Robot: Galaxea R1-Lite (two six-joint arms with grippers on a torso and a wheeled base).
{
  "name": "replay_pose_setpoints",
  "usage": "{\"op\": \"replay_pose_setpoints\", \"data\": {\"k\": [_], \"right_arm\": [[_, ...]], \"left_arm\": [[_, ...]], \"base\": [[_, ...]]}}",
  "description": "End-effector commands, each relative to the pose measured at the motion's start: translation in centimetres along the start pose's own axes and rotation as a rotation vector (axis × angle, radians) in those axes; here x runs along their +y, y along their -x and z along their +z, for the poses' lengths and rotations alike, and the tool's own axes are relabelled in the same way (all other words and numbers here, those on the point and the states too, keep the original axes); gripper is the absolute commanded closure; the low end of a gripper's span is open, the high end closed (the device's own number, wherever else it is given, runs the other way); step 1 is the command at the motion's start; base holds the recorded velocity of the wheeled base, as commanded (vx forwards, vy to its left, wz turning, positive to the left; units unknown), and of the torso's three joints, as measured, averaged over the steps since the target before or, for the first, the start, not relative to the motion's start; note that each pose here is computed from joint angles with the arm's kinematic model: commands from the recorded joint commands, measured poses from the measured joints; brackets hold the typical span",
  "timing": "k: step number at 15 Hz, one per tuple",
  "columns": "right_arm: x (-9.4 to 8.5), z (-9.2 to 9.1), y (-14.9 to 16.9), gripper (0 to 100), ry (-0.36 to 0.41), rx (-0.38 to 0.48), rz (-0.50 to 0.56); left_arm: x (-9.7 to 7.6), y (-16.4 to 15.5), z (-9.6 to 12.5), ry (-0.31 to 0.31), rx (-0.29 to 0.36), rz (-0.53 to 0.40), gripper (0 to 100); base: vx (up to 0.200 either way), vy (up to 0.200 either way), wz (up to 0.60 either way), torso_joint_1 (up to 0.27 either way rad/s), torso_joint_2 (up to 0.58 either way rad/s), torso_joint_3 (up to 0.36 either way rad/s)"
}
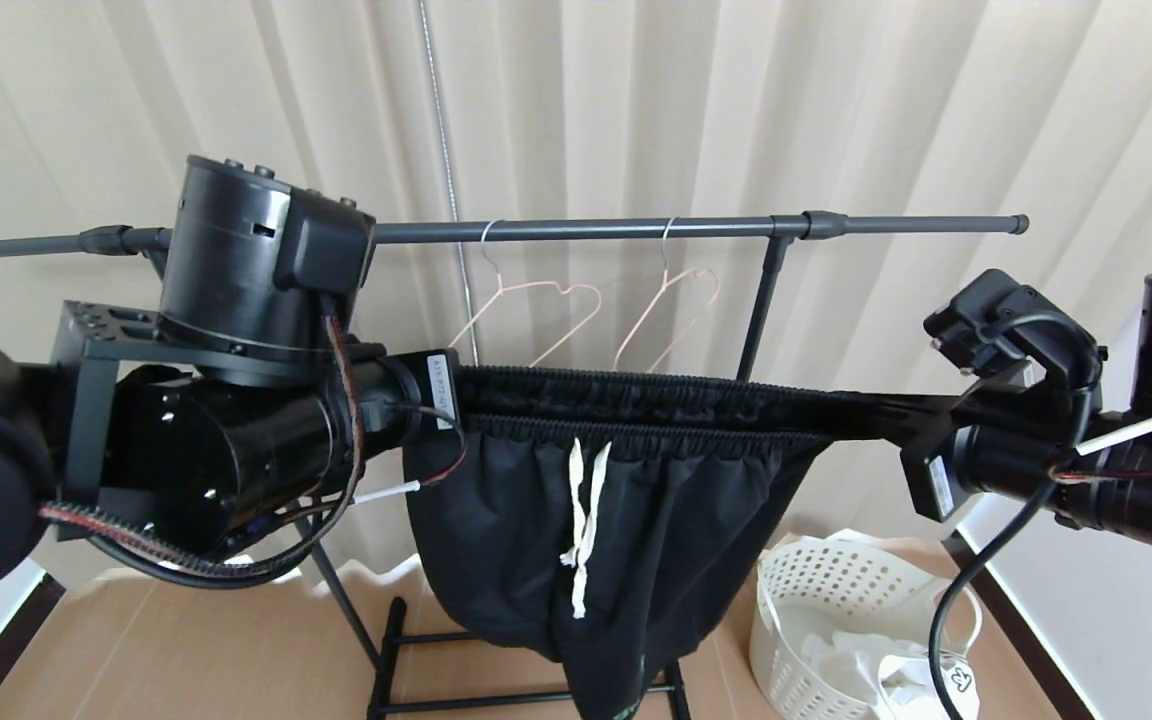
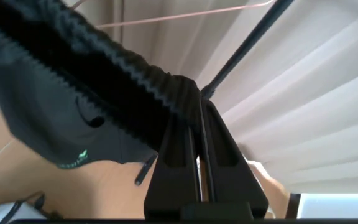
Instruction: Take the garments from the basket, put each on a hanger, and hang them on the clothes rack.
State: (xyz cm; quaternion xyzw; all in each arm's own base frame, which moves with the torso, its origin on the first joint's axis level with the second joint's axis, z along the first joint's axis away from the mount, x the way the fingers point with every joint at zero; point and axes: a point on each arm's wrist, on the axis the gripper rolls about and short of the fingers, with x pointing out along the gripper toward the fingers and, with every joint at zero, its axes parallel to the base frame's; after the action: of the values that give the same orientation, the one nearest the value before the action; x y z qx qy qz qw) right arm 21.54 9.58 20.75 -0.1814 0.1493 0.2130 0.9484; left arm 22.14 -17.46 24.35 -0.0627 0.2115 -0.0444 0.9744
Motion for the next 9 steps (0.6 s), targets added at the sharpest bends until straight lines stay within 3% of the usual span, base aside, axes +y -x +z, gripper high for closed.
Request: {"op": "replay_pose_setpoints", "data": {"k": [1,6,9], "right_arm": [[1.3,0.6,2.0,100,0.027,-0.021,0.064],[4.6,0.0,3.1,100,0.095,0.046,0.221],[8.3,0.3,3.4,100,0.127,0.035,0.368]], "left_arm": [[-2.0,-2.2,1.1,-0.018,-0.018,-0.01,100],[-4.4,-4.8,3.4,-0.014,-0.074,-0.031,100],[-5.5,-5.8,4.2,-0.019,-0.1,-0.044,100]], "base": [[0.0,0.0,0.0,0.0,0.0,0.0],[0.0,0.0,0.0,0.0,0.0,0.0],[0.0,0.0,0.0,0.0,0.0,0.0]]}}
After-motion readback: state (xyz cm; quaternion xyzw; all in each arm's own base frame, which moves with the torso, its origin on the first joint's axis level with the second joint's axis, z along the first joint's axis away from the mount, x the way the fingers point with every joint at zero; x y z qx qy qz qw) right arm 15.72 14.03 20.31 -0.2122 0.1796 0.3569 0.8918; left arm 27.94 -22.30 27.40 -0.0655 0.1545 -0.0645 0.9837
